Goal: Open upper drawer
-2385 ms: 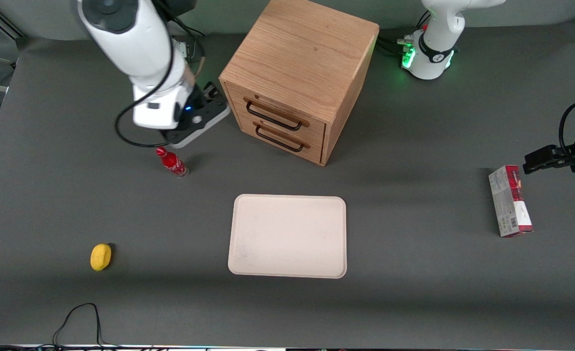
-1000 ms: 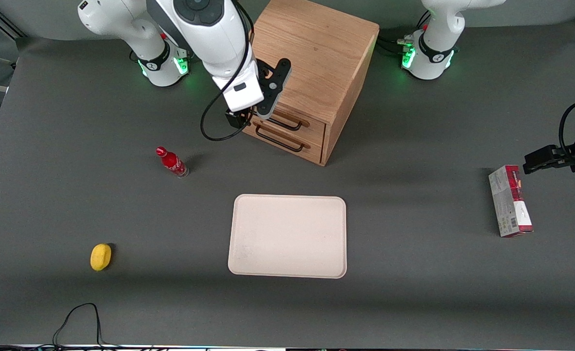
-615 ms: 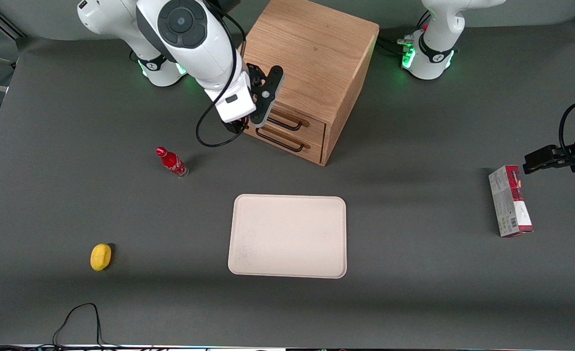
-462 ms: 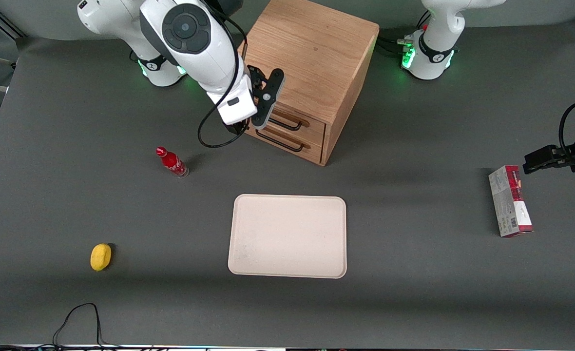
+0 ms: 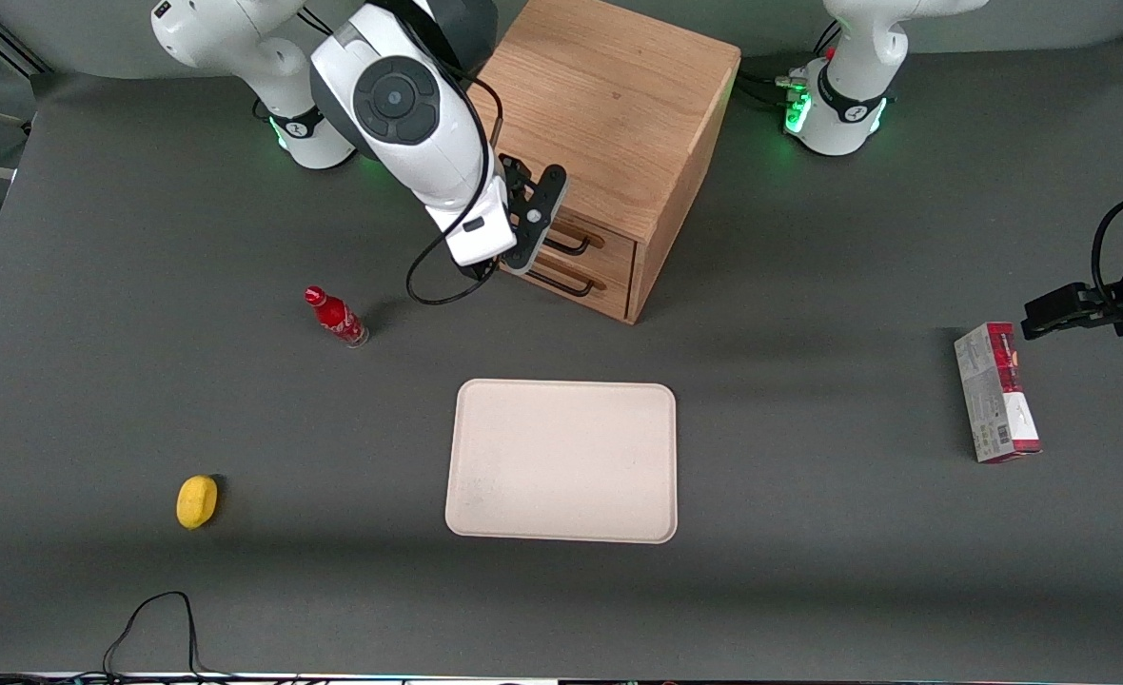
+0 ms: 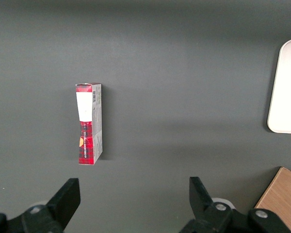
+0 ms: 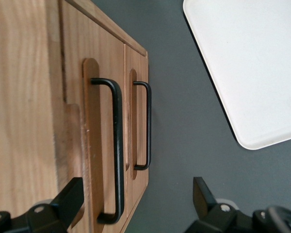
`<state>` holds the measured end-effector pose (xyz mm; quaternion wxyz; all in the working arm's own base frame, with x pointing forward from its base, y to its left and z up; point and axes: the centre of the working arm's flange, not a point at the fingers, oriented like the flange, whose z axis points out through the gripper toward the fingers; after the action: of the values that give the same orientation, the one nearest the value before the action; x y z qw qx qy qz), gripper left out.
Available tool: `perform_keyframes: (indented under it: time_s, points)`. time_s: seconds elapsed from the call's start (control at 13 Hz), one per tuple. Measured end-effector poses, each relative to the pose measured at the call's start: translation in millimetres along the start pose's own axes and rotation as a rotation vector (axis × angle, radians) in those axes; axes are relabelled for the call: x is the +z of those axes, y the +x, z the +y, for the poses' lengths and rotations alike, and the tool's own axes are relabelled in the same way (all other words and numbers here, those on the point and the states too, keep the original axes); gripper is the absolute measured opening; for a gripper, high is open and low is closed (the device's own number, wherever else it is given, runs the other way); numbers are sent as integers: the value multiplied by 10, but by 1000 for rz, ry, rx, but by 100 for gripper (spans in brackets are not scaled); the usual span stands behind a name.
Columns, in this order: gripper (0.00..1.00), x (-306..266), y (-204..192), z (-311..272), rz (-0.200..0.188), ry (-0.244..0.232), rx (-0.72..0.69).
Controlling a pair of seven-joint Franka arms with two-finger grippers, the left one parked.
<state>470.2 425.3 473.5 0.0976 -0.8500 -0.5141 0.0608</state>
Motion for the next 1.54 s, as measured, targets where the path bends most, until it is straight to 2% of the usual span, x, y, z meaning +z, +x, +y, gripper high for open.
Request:
perform_keyframes:
  time_s: [0.62, 1.54]
  points:
    - [100, 320, 34, 13, 18, -14, 3]
    - [100, 710, 105, 143, -24, -9, 14]
